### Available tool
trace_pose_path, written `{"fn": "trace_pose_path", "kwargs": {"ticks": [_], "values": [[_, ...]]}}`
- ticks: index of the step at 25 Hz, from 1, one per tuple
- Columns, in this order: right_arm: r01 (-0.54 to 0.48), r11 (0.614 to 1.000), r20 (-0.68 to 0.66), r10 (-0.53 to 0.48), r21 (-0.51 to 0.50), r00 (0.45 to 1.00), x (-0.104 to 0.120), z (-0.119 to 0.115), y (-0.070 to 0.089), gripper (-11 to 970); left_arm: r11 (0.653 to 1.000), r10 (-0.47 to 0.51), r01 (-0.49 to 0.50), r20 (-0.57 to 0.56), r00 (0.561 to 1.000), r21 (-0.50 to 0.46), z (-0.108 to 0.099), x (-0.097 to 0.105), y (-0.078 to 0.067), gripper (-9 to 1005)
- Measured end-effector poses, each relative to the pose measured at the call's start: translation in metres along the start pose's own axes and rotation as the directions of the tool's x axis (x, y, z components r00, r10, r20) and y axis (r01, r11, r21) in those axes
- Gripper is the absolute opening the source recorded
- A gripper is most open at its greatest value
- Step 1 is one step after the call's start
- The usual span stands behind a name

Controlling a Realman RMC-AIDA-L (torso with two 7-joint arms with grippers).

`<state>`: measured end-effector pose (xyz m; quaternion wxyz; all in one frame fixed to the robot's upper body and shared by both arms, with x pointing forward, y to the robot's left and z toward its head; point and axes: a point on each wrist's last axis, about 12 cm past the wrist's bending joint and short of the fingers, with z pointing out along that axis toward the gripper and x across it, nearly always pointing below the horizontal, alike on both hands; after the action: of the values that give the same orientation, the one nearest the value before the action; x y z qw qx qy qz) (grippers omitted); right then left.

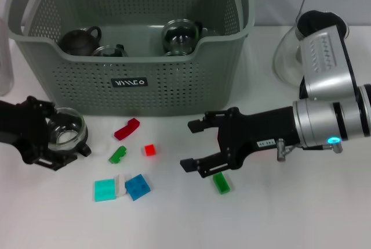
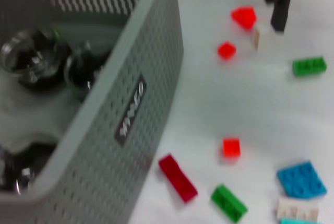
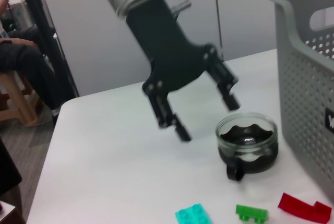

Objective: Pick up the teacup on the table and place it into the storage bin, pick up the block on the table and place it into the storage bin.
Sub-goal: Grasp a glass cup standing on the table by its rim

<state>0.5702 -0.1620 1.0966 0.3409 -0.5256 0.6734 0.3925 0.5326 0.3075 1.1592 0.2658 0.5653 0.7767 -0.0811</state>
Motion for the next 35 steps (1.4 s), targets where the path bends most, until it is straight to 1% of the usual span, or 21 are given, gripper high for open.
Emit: {"fn": "trace_pose_path", "kwargs": {"ticks": [7, 11, 14, 21, 27, 35], "values": [[0.002, 1.0, 0.017, -0.002, 0.016, 1.0, -0.007, 0.001, -0.004, 930, 1.0, 0.014, -0.014, -0.081, 0.997, 0.001, 0.015, 0.001, -0.002, 829], [-0.006, 1.0, 0.021, 0.006, 0.024, 1.0, -0.009, 0.001, -0.005, 930, 0.999, 0.023, -0.026, -0.136, 0.99, -0.021, 0.024, 0.001, 0.003, 828], [-0.02, 1.0, 0.026, 0.019, 0.024, 0.999, -0.009, 0.001, -0.006, 930, 0.998, 0.041, -0.048, -0.152, 0.988, -0.037, 0.029, -0.001, 0.005, 828], [-0.045, 0.999, 0.031, 0.044, 0.02, 0.999, -0.008, 0.002, -0.005, 929, 0.997, 0.074, -0.075, -0.19, 0.979, 0.0, 0.041, -0.003, 0.007, 828], [-0.062, 0.998, 0.046, 0.061, 0.014, 0.997, -0.007, 0.003, -0.004, 928, 0.997, 0.071, -0.064, -0.227, 0.971, 0.037, 0.05, -0.002, 0.011, 827], [-0.08, 0.997, 0.047, 0.08, 0.012, 0.996, -0.003, 0.003, -0.003, 926, 0.999, 0.014, -0.002, -0.24, 0.971, 0.052, 0.054, -0.007, 0.023, 826]]}}
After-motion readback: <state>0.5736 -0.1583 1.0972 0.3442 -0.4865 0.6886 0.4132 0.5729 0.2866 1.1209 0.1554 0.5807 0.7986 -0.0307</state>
